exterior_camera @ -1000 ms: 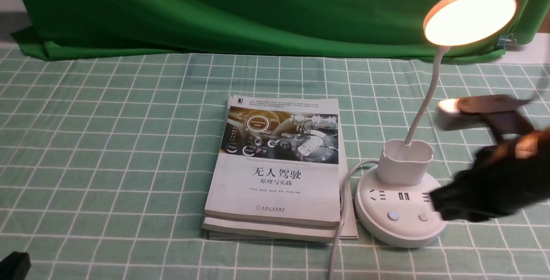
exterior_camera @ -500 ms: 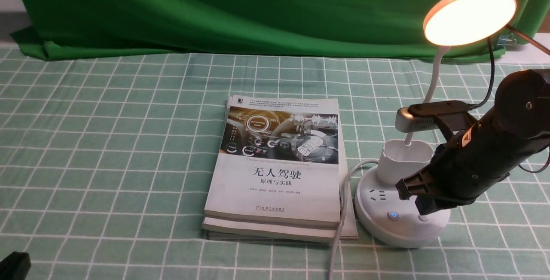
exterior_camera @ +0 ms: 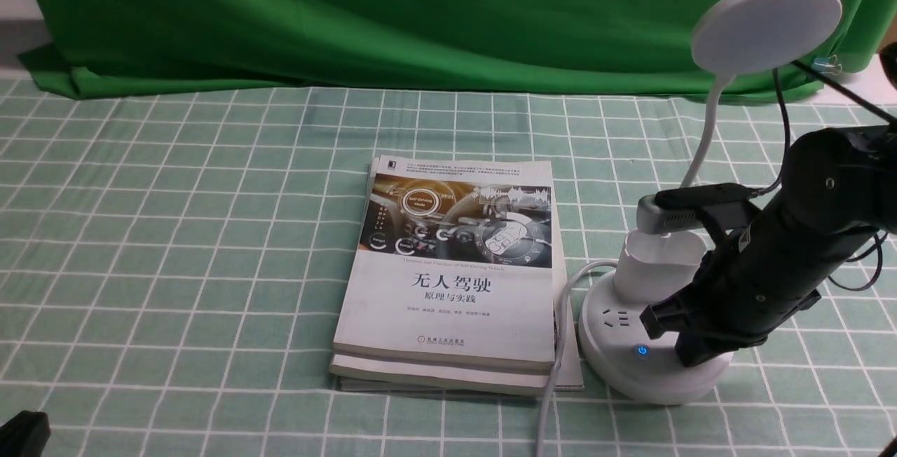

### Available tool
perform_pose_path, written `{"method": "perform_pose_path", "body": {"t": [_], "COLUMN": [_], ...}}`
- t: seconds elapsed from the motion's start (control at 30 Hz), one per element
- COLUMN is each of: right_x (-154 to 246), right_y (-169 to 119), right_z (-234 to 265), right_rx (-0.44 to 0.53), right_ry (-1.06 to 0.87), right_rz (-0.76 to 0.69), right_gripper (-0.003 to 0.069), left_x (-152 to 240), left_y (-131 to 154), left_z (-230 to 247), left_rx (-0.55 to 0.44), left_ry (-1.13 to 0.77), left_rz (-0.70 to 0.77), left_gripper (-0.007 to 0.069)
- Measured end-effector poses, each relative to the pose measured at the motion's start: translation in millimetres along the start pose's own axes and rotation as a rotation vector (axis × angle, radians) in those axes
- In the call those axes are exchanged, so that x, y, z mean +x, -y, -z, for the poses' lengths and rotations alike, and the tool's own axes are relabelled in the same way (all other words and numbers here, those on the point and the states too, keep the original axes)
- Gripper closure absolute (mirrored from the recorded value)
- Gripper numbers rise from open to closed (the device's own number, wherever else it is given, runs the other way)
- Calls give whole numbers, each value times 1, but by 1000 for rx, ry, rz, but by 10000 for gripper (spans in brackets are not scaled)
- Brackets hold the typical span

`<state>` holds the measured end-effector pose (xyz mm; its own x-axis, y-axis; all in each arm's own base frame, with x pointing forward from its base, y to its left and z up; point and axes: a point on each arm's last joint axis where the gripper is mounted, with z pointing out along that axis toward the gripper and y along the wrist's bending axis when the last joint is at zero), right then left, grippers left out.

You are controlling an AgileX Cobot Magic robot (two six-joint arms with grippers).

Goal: Turn off the desk lamp on the blue coffee tablecloth by hand.
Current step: 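Press the power button on the lamp base to turn the lamp off with the right gripper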

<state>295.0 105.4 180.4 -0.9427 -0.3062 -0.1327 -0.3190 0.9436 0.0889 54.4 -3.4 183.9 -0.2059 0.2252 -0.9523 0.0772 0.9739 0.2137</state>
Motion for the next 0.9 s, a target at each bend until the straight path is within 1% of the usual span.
{"method": "perform_pose_path", "body": {"t": [0.23,0.47,0.73,0.9], "right_x": [1,2,-1,-2], "right_y": [0,-2,1,1], "right_z": [5,24,0,0], "right_rx": [0,5,6,6], "right_ry": [16,91,15,20], "right_rz": [-1,8,2,2], "right_gripper": [622,622,622,622], "left_x": [0,0,0,0], "left_y": [0,0,0,0], "left_z": [0,0,0,0], "left_rx": [0,0,0,0], "left_ry": [0,0,0,0], "left_rz": [0,0,0,0], "left_gripper": [625,625,625,625]}}
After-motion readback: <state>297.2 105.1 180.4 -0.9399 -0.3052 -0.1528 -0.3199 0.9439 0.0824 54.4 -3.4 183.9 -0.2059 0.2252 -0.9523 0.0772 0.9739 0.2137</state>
